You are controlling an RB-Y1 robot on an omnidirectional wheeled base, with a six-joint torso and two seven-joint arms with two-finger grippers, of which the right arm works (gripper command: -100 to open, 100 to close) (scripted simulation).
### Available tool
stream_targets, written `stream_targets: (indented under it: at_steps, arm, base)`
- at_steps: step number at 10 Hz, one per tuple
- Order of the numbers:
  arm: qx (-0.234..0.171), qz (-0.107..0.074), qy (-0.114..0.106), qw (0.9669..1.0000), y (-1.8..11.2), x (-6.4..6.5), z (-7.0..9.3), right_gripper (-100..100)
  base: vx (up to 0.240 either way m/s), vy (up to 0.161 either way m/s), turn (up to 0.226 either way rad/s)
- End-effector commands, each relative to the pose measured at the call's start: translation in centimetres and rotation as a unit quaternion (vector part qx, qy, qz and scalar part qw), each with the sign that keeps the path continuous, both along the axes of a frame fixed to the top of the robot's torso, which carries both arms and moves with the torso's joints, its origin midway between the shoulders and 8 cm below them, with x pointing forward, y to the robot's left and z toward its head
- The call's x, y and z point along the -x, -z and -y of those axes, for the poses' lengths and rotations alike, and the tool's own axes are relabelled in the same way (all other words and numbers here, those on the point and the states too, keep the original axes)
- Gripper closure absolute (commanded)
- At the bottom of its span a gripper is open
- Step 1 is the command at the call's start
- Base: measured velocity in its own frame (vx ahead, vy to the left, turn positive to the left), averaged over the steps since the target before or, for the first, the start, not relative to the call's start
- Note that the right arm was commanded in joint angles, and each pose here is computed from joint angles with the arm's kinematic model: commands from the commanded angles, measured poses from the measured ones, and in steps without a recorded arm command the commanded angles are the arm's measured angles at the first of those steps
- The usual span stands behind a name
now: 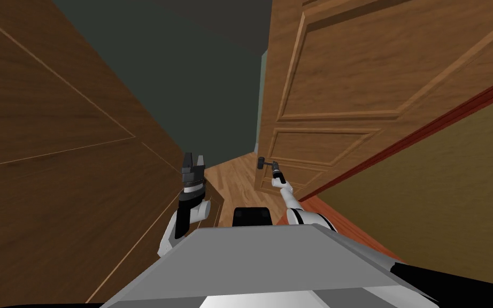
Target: Push the door open
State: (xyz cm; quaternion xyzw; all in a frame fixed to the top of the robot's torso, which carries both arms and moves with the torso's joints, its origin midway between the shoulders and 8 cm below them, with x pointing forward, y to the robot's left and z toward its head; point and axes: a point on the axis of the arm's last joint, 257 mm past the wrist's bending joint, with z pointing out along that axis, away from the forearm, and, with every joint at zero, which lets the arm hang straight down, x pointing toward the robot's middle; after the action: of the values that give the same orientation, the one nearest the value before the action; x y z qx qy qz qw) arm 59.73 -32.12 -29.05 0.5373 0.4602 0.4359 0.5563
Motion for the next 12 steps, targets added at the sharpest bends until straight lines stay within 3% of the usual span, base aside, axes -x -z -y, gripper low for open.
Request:
stream_targets:
  at_steps: [1,4,5,12]
  arm:
    - [0.012,0.014,0.022,0.9996,-1.3,0.3,2.8,100]
    - [0.012,0.014,0.022,0.9996,-1.3,0.3,2.8,100]
    - [0.013,0.014,0.012,0.9998,-1.5,-0.3,1.5,-100]
    - [0.012,0.015,-0.014,0.9997,-1.3,-2.1,-2.6,-100]
  base:
    - [0.181,-0.038,-0.077]
    - [0.061,-0.016,-0.069]
    - [-0.021,-0.039,-0.177]
    - [-0.038,-0.006,-0.123]
